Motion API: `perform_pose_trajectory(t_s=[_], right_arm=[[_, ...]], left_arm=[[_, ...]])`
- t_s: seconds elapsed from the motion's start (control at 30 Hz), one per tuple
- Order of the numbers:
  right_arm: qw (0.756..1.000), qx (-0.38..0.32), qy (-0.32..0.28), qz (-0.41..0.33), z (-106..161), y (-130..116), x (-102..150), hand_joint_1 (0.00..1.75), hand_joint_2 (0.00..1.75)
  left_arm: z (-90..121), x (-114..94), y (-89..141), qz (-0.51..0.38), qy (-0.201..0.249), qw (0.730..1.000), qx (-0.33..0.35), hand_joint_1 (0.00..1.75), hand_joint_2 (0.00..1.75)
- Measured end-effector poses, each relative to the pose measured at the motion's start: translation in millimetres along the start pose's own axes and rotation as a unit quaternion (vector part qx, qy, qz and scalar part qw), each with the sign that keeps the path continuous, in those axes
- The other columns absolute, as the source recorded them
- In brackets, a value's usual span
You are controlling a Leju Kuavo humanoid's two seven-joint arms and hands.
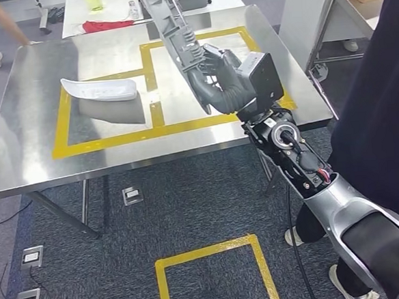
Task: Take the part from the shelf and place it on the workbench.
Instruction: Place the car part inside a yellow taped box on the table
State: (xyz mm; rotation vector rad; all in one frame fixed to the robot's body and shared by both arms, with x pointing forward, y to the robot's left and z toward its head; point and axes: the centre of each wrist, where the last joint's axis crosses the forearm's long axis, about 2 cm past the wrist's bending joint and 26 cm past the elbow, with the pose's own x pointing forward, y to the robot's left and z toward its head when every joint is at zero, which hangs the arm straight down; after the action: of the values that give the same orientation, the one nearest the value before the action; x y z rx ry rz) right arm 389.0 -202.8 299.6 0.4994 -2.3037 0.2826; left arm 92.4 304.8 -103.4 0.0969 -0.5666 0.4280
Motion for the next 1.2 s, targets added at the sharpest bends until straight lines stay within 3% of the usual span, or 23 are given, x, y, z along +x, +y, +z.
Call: perform_pose_trajectory(t_s=[0.4, 1.2], right_arm=[[1.0, 0.012, -0.024, 0.015, -16, -6, 11, 1.75, 1.75], [0.999, 0.037, 0.008, 0.034, -12, -3, -10, 1.75, 1.75]], left_arm=[[0, 0, 1, 0.003, -0.007, 1.0, 0.002, 0.0, 1.75], [-1, 2, 1, 0.007, -0.008, 1.0, -0.002, 0.0, 1.75]])
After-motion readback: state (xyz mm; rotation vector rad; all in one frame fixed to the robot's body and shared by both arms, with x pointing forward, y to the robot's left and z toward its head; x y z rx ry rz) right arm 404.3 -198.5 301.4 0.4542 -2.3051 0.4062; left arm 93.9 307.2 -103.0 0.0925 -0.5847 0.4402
